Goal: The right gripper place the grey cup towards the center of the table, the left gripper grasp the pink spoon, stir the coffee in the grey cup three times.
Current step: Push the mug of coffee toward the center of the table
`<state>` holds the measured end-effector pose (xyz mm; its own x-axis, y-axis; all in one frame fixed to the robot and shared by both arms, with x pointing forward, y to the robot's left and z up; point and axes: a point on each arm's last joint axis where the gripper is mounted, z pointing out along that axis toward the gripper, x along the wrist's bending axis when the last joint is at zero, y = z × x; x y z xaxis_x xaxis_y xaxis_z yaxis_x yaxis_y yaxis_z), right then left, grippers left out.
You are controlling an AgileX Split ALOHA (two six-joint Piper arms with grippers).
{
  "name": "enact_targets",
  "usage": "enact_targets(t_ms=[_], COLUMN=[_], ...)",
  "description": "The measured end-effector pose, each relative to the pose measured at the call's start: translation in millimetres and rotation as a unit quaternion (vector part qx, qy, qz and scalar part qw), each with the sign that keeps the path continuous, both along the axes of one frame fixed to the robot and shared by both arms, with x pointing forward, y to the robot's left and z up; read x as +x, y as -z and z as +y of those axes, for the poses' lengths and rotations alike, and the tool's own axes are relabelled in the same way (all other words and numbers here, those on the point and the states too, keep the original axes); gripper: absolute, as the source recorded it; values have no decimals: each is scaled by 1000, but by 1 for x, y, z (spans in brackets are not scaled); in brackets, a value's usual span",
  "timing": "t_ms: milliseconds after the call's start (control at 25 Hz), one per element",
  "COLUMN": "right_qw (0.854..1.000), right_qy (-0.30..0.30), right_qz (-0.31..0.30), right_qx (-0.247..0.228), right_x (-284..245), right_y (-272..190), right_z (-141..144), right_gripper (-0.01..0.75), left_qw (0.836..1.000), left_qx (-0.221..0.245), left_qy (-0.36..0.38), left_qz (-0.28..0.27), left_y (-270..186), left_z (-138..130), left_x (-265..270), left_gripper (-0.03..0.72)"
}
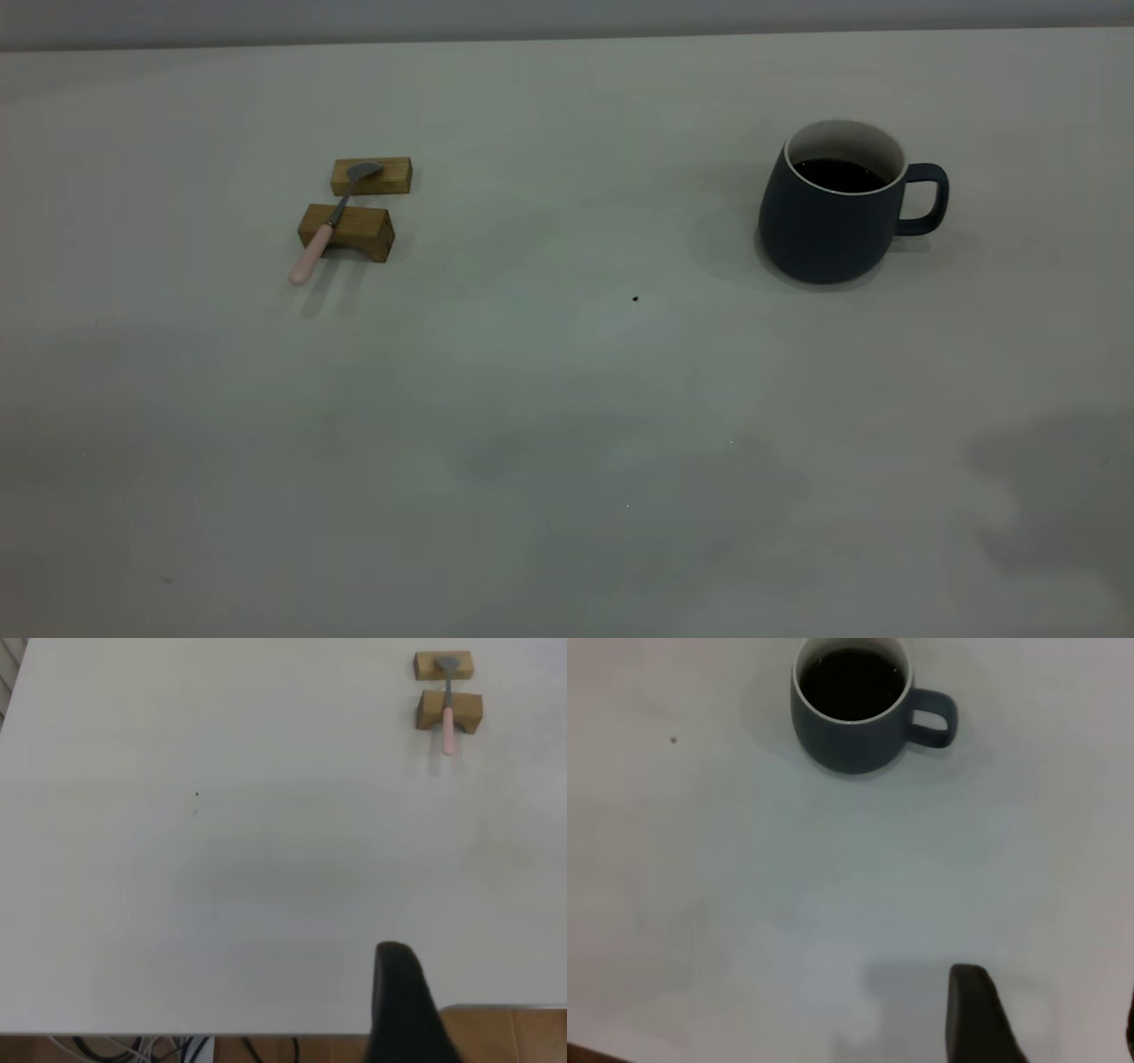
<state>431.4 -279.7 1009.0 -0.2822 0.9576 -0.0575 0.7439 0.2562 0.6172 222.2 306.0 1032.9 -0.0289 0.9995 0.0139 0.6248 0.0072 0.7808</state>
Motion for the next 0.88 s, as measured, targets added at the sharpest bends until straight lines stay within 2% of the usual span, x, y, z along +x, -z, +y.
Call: enact_targets(t_ms=[200,360,440,600,720,880], right_qw=[996,979,959,915,886,856], right_qy=[-66,-163,-231,-342,-410,-473], right_qz=[28,39,43,67,87,80], right_qx=[-46,-116,-158,-201,-197,-192], right_x=[67,118,140,178,199,221], right_y=[21,50,66,102,128,150], right_z=[4,5,6,7,7,1], right_gripper=[438,438,438,438,438,438], left_qw=[1000,1000,1000,1000,1000,1000], left_qx=[0,0,0,0,0,0], left_qy=[0,0,0,0,0,0], left_qz=[0,0,0,0,0,0], left_y=[0,0,0,0,0,0], left_z=[0,0,0,0,0,0], left_x=[0,0,0,0,0,0], left_gripper=[508,508,508,508,508,508])
